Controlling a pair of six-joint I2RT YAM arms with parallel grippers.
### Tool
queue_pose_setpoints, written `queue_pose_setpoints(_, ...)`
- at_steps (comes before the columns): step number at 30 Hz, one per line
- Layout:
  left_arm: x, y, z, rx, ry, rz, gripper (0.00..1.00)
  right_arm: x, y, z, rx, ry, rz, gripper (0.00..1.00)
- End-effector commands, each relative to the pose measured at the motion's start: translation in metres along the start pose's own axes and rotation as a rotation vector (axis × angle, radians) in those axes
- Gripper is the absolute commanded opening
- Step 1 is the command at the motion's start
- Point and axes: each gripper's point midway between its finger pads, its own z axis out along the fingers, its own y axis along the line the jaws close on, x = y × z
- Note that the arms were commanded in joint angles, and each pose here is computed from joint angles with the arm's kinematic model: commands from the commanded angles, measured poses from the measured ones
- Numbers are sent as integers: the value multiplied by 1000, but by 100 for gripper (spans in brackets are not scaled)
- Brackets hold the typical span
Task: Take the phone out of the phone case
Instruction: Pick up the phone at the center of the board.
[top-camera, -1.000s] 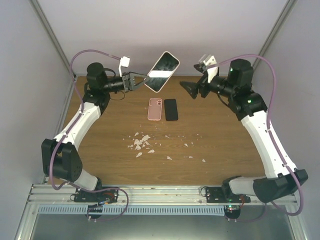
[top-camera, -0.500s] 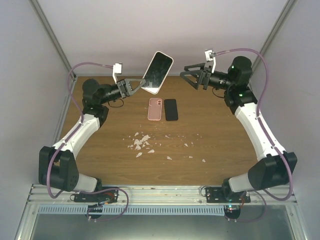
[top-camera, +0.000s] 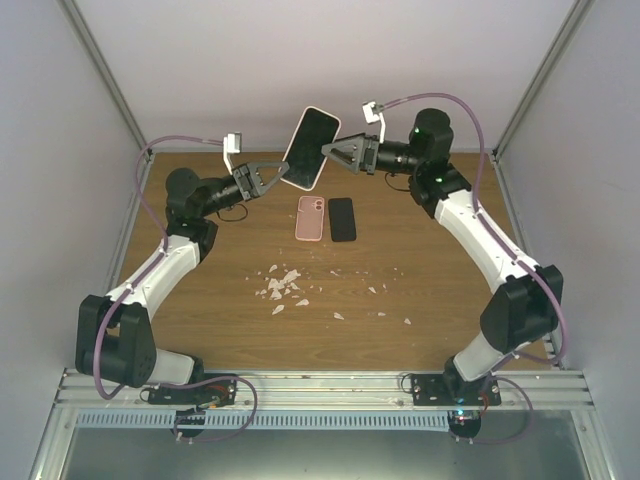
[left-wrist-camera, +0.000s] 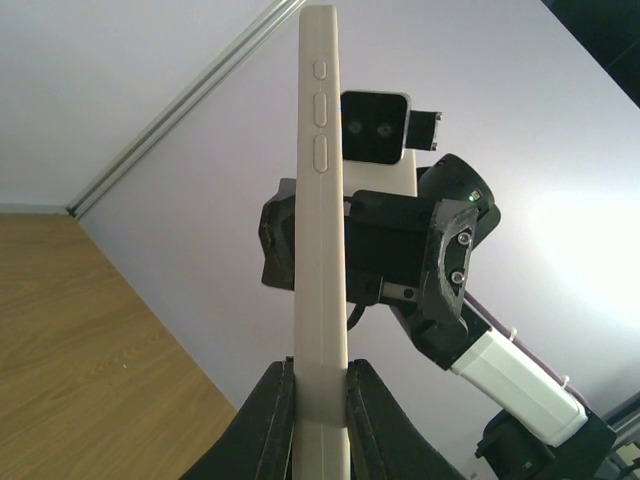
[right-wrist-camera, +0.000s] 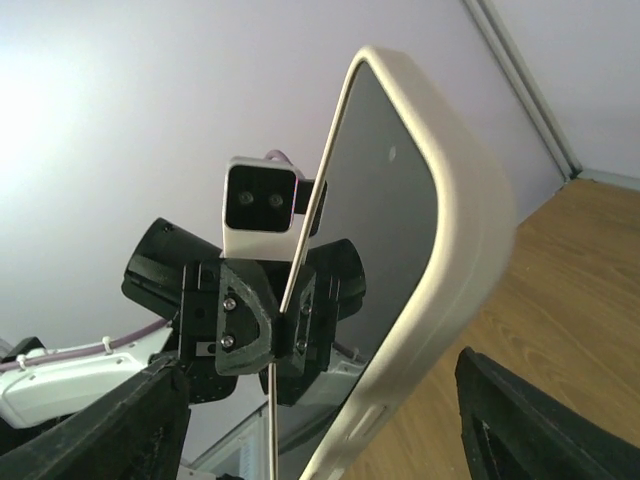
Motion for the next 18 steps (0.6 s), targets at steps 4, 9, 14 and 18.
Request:
queue_pose_setpoints(4,-16,-34,-5,80,-77,124,0,-3,10,24,-59,5,22,60)
queue_pose_setpoints(9,-11,-28,-5,65,-71,112,0,0,3,27,-73,6,91,44)
queue_pose_setpoints(14,-7,-25,-1,62,-60,108,0,0,5,27,-102,2,121,27)
queue_pose_setpoints(18,-5,-29,4,69,-32,137,0,-1,6,23,-116,-2,131,15)
